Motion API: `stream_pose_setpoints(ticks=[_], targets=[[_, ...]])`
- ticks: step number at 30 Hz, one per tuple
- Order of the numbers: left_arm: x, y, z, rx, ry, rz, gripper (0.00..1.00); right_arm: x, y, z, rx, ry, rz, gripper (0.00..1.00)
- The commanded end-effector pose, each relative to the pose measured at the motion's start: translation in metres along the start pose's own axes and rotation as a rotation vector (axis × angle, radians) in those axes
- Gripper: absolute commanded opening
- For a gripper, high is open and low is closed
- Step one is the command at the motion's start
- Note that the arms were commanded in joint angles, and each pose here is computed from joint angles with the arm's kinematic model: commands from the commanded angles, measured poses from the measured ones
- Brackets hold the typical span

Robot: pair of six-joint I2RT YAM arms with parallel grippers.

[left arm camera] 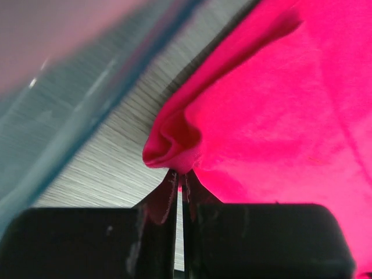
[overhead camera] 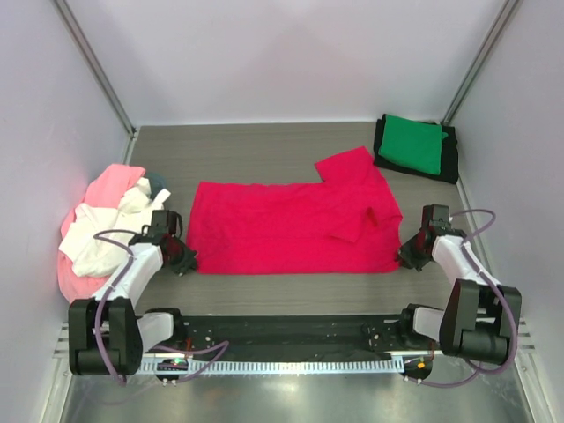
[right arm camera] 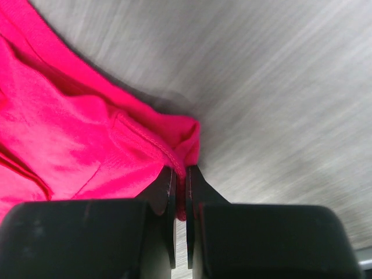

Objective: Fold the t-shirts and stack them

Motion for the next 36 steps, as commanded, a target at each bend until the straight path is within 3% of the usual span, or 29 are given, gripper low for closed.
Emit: stream_pose_setpoints(ticks=[1,4,5,6,7,8,9,10,15,19,20,21,22,24,25,27,29,30,31,36], targets=[[-0.007,0.013,0.003,-0.053,0.037,-0.102,0.04,-0.008,0.005,0.000,-0.040,-0.105,0.009,0.01],[-0.007,0.020,-0.003,-0.065,0.051,-0.144,0.11,-0.017,0.012,-0.003,-0.068,-0.141,0.006,0.02],[-0.007,0.023,-0.004,-0.067,0.053,-0.156,0.15,-0.018,0.017,-0.004,-0.081,-0.148,0.029,0.11],[-0.007,0.026,-0.005,-0.067,0.058,-0.170,0.22,-0.019,0.018,-0.005,-0.084,-0.155,0.036,0.17],[-0.009,0.032,-0.004,-0.085,0.061,-0.202,0.38,-0.019,0.021,-0.006,-0.088,-0.158,0.054,0.22],[-0.011,0.038,-0.004,-0.091,0.056,-0.227,0.45,-0.018,0.024,-0.006,-0.092,-0.159,0.072,0.44],[-0.010,0.043,-0.005,-0.085,0.058,-0.226,0.56,-0.017,0.028,-0.006,-0.104,-0.164,0.097,0.83],[-0.014,0.057,0.001,-0.123,0.052,-0.250,0.61,-0.014,0.033,-0.004,-0.114,-0.162,0.119,0.91],[-0.023,0.113,0.024,-0.288,-0.128,-0.299,0.87,0.017,0.064,0.008,-0.123,-0.034,0.344,0.93],[-0.022,0.132,0.040,-0.352,-0.258,-0.221,0.88,0.078,0.104,0.022,-0.200,0.167,0.450,0.92],[-0.023,0.135,0.044,-0.373,-0.272,-0.214,0.88,0.096,0.097,0.022,-0.182,0.222,0.414,0.92],[-0.022,0.133,0.046,-0.378,-0.299,-0.196,0.88,0.111,0.095,0.027,-0.230,0.254,0.364,0.92],[-0.021,0.131,0.049,-0.394,-0.304,-0.170,0.88,0.141,0.116,0.033,-0.277,0.326,0.418,0.92],[-0.020,0.125,0.052,-0.403,-0.318,-0.149,0.87,0.177,0.091,0.032,-0.209,0.404,0.320,0.92],[-0.019,0.121,0.053,-0.404,-0.323,-0.133,0.87,0.207,0.110,0.042,-0.233,0.434,0.387,0.93],[-0.019,0.117,0.052,-0.394,-0.323,-0.126,0.87,0.239,0.080,0.049,-0.194,0.464,0.356,0.92],[-0.021,0.116,0.054,-0.392,-0.331,-0.143,0.86,0.277,0.084,0.063,-0.242,0.480,0.414,0.92],[-0.021,0.115,0.054,-0.393,-0.332,-0.145,0.86,0.290,0.050,0.066,-0.214,0.492,0.361,0.92],[-0.021,0.114,0.053,-0.395,-0.332,-0.146,0.86,0.314,0.064,0.077,-0.264,0.488,0.418,0.92],[-0.019,0.111,0.055,-0.391,-0.323,-0.137,0.86,0.364,0.010,0.088,-0.343,0.576,0.367,0.89]])
Point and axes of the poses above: each gripper's point midway between its finger pads, its own y axis back along the fingers, its own x axis along the line the jaws close on, z = x × y, the point moved 10 cm from there along y, back along the fingers, and after that the axes turned 13 degrees about -y, right-handed, at the moved point
